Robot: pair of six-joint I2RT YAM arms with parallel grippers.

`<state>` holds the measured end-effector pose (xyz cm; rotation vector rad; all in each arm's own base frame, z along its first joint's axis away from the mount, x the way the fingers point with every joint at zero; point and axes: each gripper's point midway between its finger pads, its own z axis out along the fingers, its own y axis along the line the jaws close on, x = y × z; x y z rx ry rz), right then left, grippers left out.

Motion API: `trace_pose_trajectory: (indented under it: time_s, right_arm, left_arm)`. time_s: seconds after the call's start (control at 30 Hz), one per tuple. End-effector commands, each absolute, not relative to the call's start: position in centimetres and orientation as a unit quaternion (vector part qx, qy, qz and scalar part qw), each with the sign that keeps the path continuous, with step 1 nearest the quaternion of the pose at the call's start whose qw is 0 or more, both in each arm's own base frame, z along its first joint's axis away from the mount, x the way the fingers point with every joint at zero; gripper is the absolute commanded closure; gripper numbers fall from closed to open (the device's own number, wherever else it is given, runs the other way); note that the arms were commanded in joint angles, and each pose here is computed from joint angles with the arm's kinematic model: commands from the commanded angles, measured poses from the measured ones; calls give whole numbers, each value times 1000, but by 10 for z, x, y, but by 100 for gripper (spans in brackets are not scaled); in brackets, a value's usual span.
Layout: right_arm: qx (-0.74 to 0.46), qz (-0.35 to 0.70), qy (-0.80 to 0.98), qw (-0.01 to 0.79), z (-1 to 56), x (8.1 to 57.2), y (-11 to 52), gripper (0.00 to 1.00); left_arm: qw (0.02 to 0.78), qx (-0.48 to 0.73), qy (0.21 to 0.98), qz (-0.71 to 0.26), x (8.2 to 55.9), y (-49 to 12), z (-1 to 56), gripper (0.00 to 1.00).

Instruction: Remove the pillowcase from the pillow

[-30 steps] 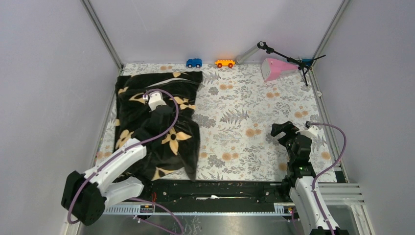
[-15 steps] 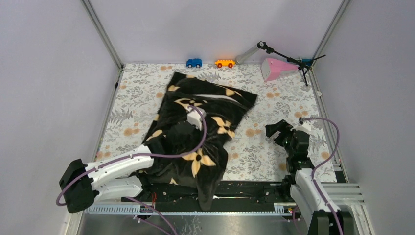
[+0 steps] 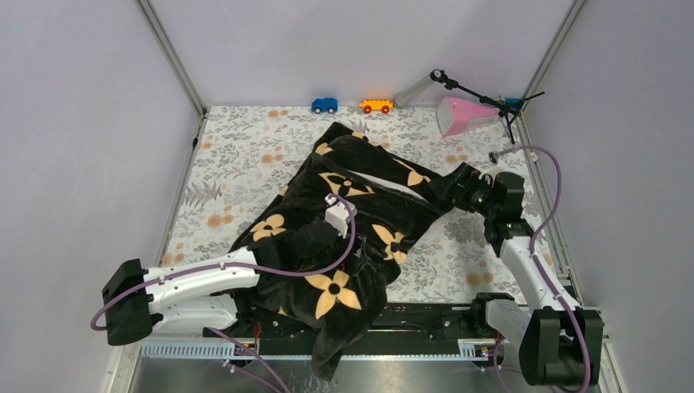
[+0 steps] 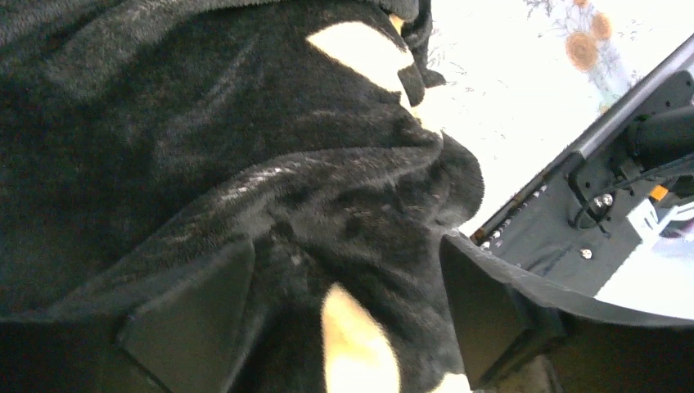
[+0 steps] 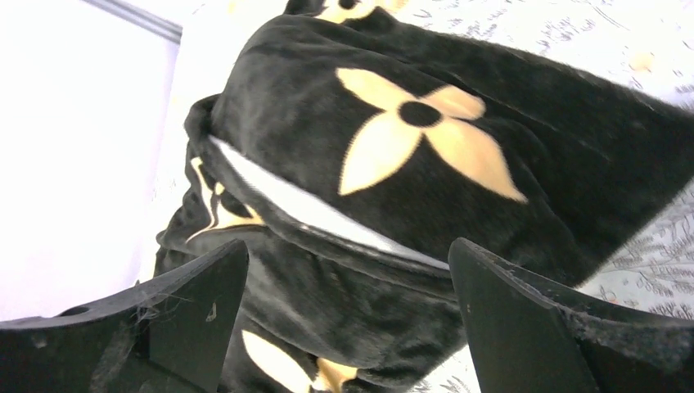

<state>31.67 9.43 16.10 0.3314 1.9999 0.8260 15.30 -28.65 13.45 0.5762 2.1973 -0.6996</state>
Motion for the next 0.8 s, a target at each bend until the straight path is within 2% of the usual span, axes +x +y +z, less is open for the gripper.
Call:
trace_pose_trajectory:
  time_s: [0.0, 0.23, 0.43, 0.53, 0.67, 0.77]
  right_arm:
    - [66, 357, 818, 447, 193, 317, 117, 0]
    - [-9, 346, 826, 445, 205, 336, 167, 0]
    - [-18, 290, 861, 417, 163, 363, 183, 0]
    - [-26, 250, 892, 375, 125, 369, 185, 0]
    - [-46, 228, 929, 290, 81, 350, 195, 1]
    - [-49, 234, 933, 267, 68, 330, 200, 3]
  left_arm:
    - [368, 171, 857, -317, 142, -290, 198, 1]
    - [331, 92, 910, -233, 137, -243, 183, 1]
    - [284, 67, 929, -228, 122, -236, 123, 1]
    - [261, 55, 935, -232, 118, -238, 89, 1]
    - [286, 25, 930, -229, 139, -232, 72, 1]
    - [304, -16, 925, -228, 180, -214, 63, 2]
